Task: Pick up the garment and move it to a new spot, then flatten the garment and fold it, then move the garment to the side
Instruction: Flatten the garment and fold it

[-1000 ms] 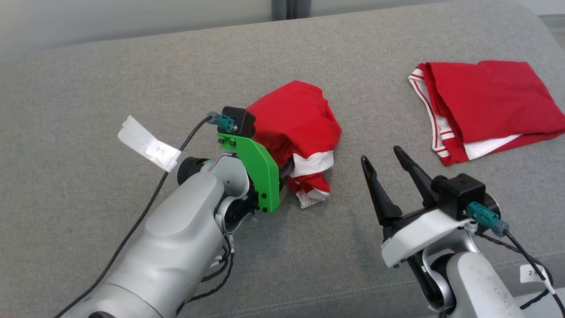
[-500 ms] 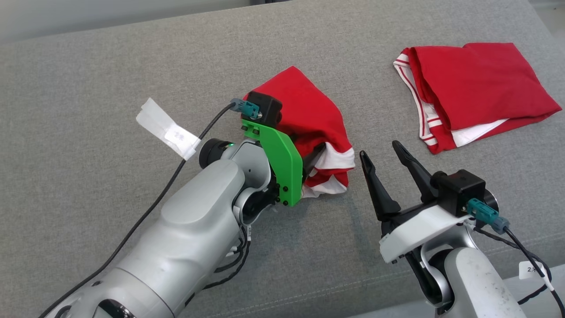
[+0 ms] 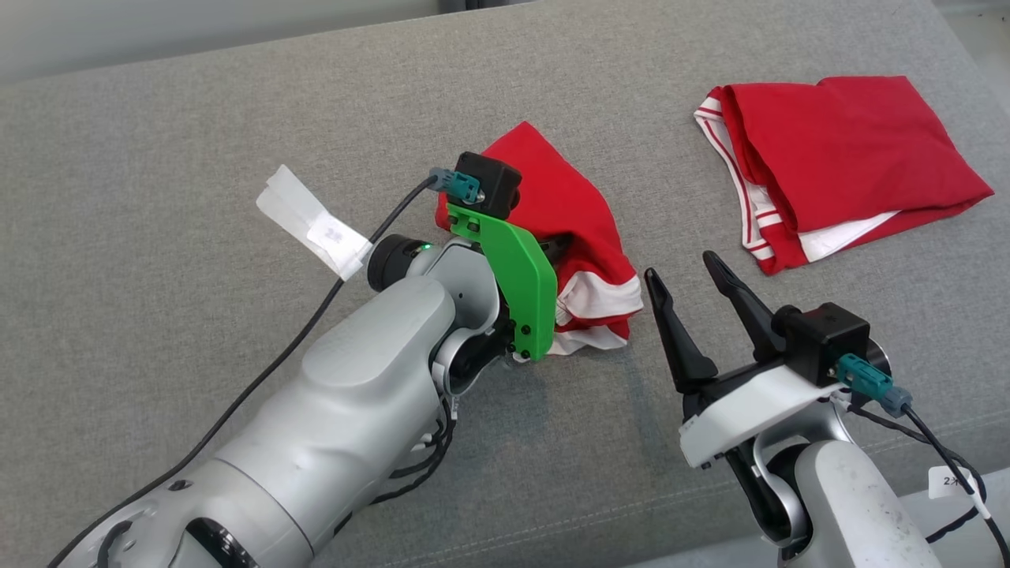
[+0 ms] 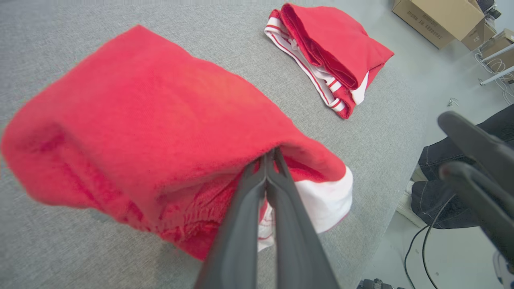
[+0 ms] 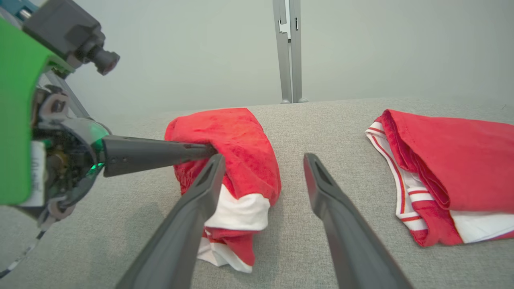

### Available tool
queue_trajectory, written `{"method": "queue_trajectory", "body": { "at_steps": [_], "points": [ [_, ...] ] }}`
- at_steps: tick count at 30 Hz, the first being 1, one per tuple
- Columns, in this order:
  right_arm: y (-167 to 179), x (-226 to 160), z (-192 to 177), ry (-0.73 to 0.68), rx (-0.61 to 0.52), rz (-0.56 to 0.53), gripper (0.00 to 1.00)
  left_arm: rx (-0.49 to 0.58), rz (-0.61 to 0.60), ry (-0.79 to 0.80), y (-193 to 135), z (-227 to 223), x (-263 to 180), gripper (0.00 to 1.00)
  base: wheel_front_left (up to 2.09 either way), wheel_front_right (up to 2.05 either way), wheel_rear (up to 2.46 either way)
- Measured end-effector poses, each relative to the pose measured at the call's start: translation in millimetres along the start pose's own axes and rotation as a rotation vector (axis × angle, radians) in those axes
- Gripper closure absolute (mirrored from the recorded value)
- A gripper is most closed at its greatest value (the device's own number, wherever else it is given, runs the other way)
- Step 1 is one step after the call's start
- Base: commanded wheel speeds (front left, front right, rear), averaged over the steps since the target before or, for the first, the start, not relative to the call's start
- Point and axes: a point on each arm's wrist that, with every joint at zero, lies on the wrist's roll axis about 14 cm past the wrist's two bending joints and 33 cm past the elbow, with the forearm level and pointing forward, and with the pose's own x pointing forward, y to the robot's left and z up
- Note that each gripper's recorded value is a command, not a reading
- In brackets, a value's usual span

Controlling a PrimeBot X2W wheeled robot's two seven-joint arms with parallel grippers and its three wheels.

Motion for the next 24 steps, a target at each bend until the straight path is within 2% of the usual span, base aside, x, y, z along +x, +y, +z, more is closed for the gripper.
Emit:
{"method": "queue_trajectory", "body": {
  "at_steps": [7,8,9,16,24],
  "points": [
    [5,2,2,-0.006,0.002,0.016,0.00,0.032,0.053,0.028,14,-4,-6,1.00,0.00,0.00,0.00],
    [6,3,2,-0.005,0.002,0.020,0.00,0.037,0.061,0.034,16,-6,-7,0.60,0.00,0.00,0.00],
    [8,3,2,-0.005,0.003,0.024,0.00,0.039,0.066,0.040,17,-8,-8,0.00,0.00,0.00,0.00],
    [12,6,1,-0.002,0.004,0.038,0.00,0.061,0.062,0.094,19,-24,-10,0.00,0.00,0.00,0.00],
    [10,9,-5,0.016,-0.002,0.034,0.00,0.058,0.107,0.078,35,-33,-3,0.00,0.00,0.00,0.00]
  ]
}}
